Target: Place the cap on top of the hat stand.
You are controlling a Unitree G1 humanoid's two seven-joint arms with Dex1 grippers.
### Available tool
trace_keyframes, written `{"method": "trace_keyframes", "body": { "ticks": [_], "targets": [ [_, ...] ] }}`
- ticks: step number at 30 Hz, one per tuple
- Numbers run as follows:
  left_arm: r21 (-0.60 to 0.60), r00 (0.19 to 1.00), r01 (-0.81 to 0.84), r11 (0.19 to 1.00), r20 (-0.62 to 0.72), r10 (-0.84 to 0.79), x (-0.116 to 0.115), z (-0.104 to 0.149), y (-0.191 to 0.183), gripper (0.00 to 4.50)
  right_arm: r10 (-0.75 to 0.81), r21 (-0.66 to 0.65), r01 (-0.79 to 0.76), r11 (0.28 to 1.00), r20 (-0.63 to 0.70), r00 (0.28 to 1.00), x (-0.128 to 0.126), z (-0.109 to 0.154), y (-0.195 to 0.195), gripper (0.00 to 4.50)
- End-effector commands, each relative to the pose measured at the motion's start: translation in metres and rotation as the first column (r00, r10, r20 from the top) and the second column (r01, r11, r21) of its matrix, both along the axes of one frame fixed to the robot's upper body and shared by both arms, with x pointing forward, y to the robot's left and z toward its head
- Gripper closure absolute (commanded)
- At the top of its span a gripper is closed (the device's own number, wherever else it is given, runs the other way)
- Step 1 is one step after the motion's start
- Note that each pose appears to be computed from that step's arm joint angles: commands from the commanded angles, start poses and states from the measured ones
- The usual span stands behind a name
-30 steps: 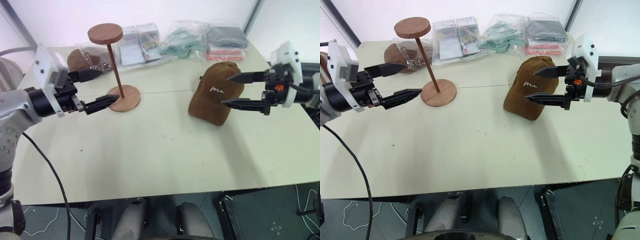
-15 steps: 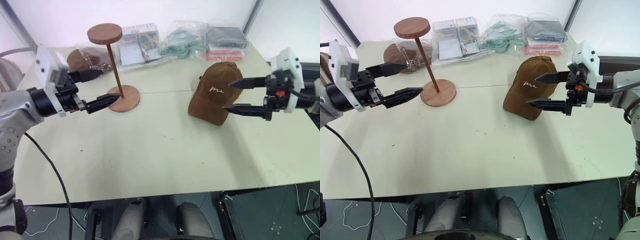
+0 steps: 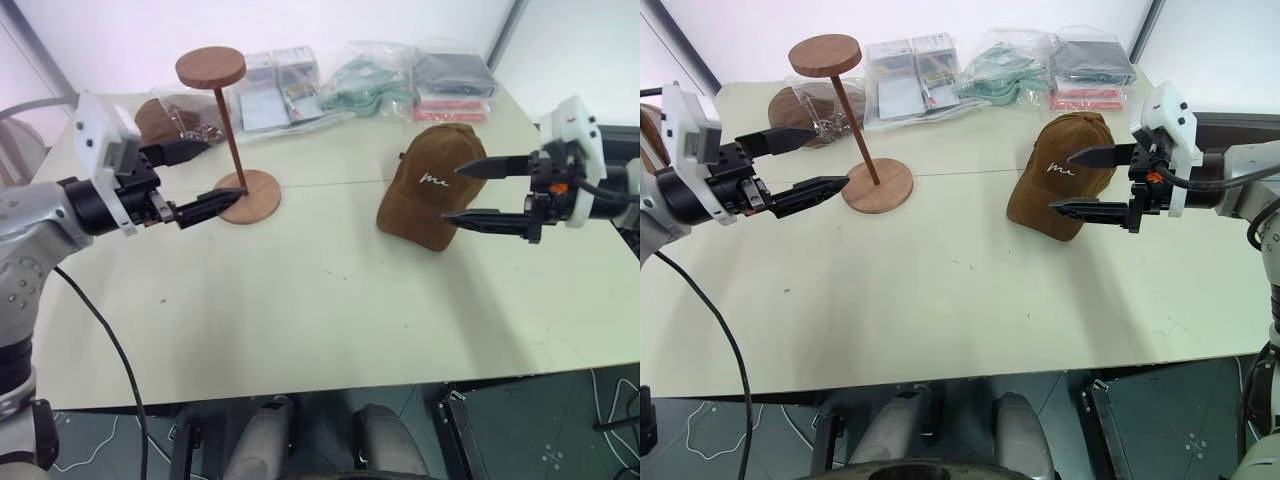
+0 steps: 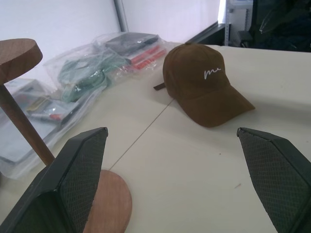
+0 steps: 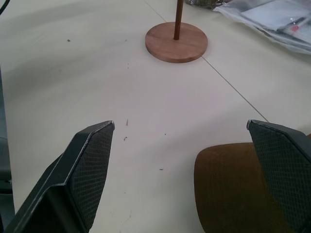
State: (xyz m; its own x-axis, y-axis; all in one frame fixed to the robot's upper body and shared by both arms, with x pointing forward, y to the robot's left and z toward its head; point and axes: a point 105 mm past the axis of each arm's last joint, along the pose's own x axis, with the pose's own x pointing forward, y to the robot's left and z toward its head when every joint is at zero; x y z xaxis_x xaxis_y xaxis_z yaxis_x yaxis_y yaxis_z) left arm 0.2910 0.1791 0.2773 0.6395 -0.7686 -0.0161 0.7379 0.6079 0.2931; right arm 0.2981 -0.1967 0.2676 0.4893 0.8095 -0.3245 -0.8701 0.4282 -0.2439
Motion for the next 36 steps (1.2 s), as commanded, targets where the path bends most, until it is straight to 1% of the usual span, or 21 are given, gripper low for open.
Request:
{"method": "trace_keyframes", "body": {
  "ticks": [1,3,5,9,12,14,15,17,20,22,23,25,28,30,36],
  "targets": [
    [0.002,0.999,0.003,1.000,0.043,-0.003,-0.004,0.008,-0.002,0.00,0.002,-0.011,-0.001,1.000,0.093,0.996,-0.001,0.017,0.003,0.02],
    [0.002,0.999,0.004,1.000,0.044,-0.004,-0.003,0.008,-0.003,0.00,-0.017,-0.008,0.018,1.000,0.135,0.991,0.004,0.019,0.005,0.02],
    [0.003,0.999,0.007,1.000,0.046,-0.007,-0.002,0.008,-0.005,0.00,-0.057,0.022,0.053,0.998,0.204,0.977,0.012,0.021,0.011,0.02],
    [-0.002,0.998,0.015,1.000,0.057,-0.015,0.001,0.009,-0.010,0.00,-0.166,0.044,0.160,0.986,0.321,0.932,0.022,0.006,0.027,0.02],
    [-0.010,0.998,0.024,1.000,0.062,-0.023,0.004,0.009,-0.014,0.00,-0.269,0.067,0.268,0.961,0.452,0.850,0.026,-0.003,0.034,0.02],
    [-0.012,0.998,0.032,0.999,0.060,-0.032,0.005,0.008,-0.017,0.00,-0.312,0.061,0.330,0.942,0.522,0.794,0.024,-0.016,0.038,0.02],
    [-0.014,0.998,0.038,0.999,0.057,-0.037,0.006,0.007,-0.019,0.00,-0.340,0.070,0.372,0.926,0.583,0.738,0.021,-0.020,0.040,0.02],
    [-0.018,0.998,0.047,0.999,0.052,-0.046,0.007,0.005,-0.023,0.00,-0.380,0.095,0.414,0.905,0.620,0.687,0.013,-0.037,0.047,0.02],
    [-0.022,0.997,0.063,0.998,0.050,-0.062,0.010,0.004,-0.028,0.00,-0.406,0.106,0.491,0.865,0.723,0.559,-0.001,-0.053,0.048,0.02],
    [-0.023,0.996,0.071,0.997,0.050,-0.070,0.011,0.004,-0.031,0.00,-0.405,0.101,0.523,0.847,0.760,0.509,-0.008,-0.061,0.047,0.02],
    [-0.023,0.996,0.075,0.997,0.050,-0.074,0.012,0.004,-0.032,0.00,-0.416,0.090,0.551,0.830,0.758,0.502,-0.008,-0.068,0.042,0.02],
    [-0.023,0.995,0.082,0.996,0.050,-0.081,0.014,0.004,-0.036,0.00,-0.429,0.073,0.607,0.791,0.774,0.466,-0.009,-0.081,0.032,0.02],
    [-0.019,0.995,0.089,0.996,0.052,-0.088,0.017,0.004,-0.039,0.00,-0.410,0.038,0.647,0.762,0.801,0.436,-0.009,-0.095,0.028,0.02],
    [-0.020,0.994,0.094,0.995,0.062,-0.093,0.019,0.007,-0.043,0.00,-0.387,-0.018,0.672,0.740,0.807,0.447,-0.005,-0.114,0.025,0.02],
    [-0.022,0.992,0.101,0.995,0.075,-0.099,0.019,0.010,-0.050,0.00,-0.370,-0.069,0.685,0.725,0.800,0.472,0.007,-0.136,0.027,0.02]
  ]
}}
